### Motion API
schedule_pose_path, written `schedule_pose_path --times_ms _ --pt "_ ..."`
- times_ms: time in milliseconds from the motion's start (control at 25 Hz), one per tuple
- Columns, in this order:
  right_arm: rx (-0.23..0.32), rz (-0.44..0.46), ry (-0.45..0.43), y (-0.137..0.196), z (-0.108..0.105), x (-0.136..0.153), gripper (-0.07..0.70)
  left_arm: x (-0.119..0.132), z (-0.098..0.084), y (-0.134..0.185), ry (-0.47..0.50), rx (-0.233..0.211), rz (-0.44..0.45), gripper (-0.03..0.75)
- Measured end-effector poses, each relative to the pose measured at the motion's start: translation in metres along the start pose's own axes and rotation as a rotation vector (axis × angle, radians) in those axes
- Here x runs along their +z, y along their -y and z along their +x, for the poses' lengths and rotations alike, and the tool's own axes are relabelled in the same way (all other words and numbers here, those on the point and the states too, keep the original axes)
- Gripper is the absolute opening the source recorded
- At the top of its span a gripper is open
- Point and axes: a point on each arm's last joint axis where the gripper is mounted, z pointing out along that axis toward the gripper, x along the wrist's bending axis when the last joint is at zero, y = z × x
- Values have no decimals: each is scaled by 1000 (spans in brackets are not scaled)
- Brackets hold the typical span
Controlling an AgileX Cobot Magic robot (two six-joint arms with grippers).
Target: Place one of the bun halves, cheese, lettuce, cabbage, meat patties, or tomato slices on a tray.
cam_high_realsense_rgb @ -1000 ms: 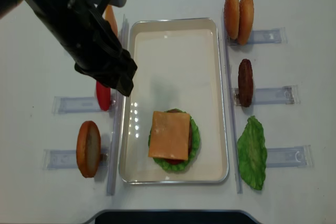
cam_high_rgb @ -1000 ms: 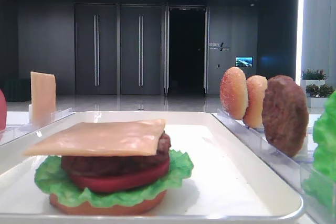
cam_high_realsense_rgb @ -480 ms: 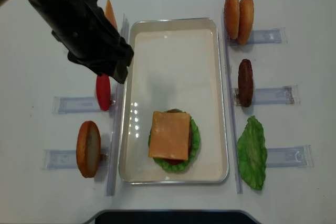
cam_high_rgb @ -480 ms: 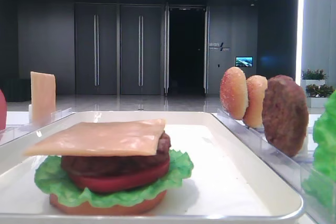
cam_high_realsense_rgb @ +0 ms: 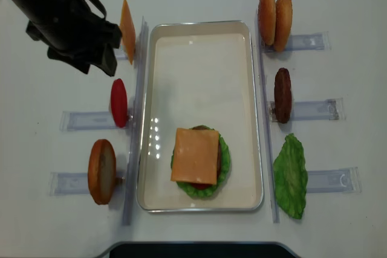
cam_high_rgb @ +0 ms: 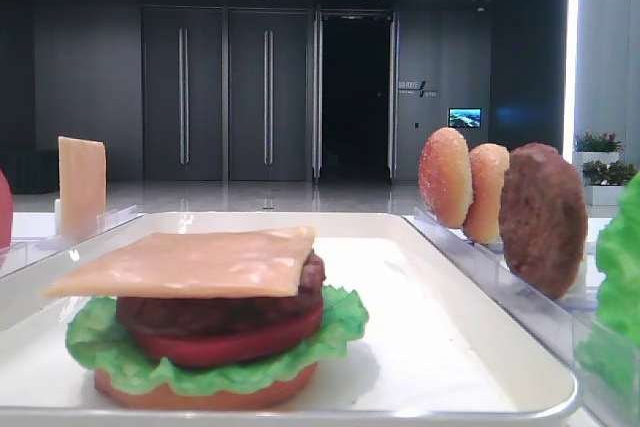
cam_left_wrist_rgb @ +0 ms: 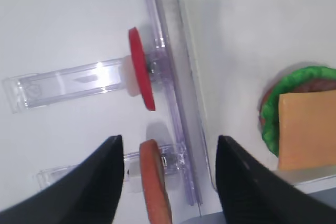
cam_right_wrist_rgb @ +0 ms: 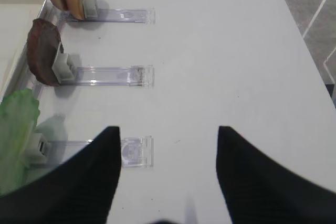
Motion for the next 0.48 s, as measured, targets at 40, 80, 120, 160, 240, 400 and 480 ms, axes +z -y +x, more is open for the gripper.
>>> schedule_pose_path --times_ms 40,80,120,160,240,400,480 --pt "0 0 0 0 0 0 415 0 6 -1 -5 -19 -1 426" --pt "0 0 0 0 0 0 415 0 12 -2 -10 -35 -2 426" --pt "0 0 0 0 0 0 415 0 18 -2 -15 -46 -3 426" --pt "0 0 0 0 0 0 415 -1 24 -3 -20 -61 -4 426" --pt "0 0 0 0 0 0 415 -1 38 -4 -31 -98 -6 426" --pt "0 0 0 0 0 0 415 -2 61 -3 -47 -152 -9 425" --pt "0 0 0 0 0 0 415 -3 71 -3 -55 -176 -10 425"
